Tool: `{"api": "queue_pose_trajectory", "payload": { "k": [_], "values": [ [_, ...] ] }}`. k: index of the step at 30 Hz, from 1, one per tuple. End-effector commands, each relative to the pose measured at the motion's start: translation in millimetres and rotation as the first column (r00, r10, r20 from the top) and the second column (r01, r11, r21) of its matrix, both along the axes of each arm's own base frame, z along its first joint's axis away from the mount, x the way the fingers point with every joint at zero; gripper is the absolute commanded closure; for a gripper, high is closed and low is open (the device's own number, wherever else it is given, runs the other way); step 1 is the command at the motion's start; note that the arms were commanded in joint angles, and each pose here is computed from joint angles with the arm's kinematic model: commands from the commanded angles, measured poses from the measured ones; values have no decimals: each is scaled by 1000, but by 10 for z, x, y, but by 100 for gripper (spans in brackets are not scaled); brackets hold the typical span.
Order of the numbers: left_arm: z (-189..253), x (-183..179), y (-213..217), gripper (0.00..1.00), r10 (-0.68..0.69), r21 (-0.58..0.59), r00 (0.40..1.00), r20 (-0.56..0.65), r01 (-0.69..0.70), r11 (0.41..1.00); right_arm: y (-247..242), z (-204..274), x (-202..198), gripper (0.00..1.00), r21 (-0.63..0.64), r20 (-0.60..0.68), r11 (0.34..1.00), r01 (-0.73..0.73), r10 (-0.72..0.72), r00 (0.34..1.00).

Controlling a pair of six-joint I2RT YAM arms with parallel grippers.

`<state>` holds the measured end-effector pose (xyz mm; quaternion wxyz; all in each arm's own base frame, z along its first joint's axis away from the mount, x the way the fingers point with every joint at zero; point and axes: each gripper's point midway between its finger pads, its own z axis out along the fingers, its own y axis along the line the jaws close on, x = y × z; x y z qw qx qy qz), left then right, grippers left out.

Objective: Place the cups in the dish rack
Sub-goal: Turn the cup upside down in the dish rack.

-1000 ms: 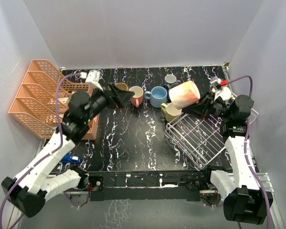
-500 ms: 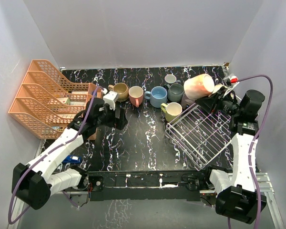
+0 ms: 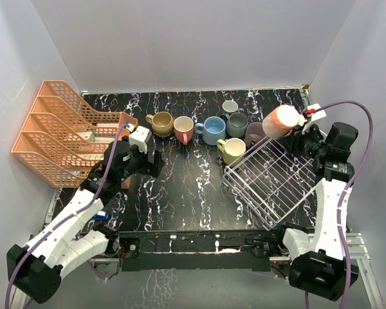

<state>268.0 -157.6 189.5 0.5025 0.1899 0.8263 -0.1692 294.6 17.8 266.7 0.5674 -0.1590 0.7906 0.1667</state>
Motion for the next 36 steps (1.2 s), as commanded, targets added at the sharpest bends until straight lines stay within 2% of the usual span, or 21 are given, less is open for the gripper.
{"api": "queue_pose_trajectory", "payload": {
  "k": [1,20,36],
  "values": [
    [52,36,112,3,36,27,998,46,-38,999,-228,219,73,92,-134,114,988,76,-61,992],
    [-13,58,144,3,44,55,998,44,-46,997,-415,-632,71,92,-193,-23,975,107,-113,993],
    [-86,74,166,3,52,77,998,30,-55,996,-443,-1025,204,92,-149,-48,981,121,-130,990]
  ]
}}
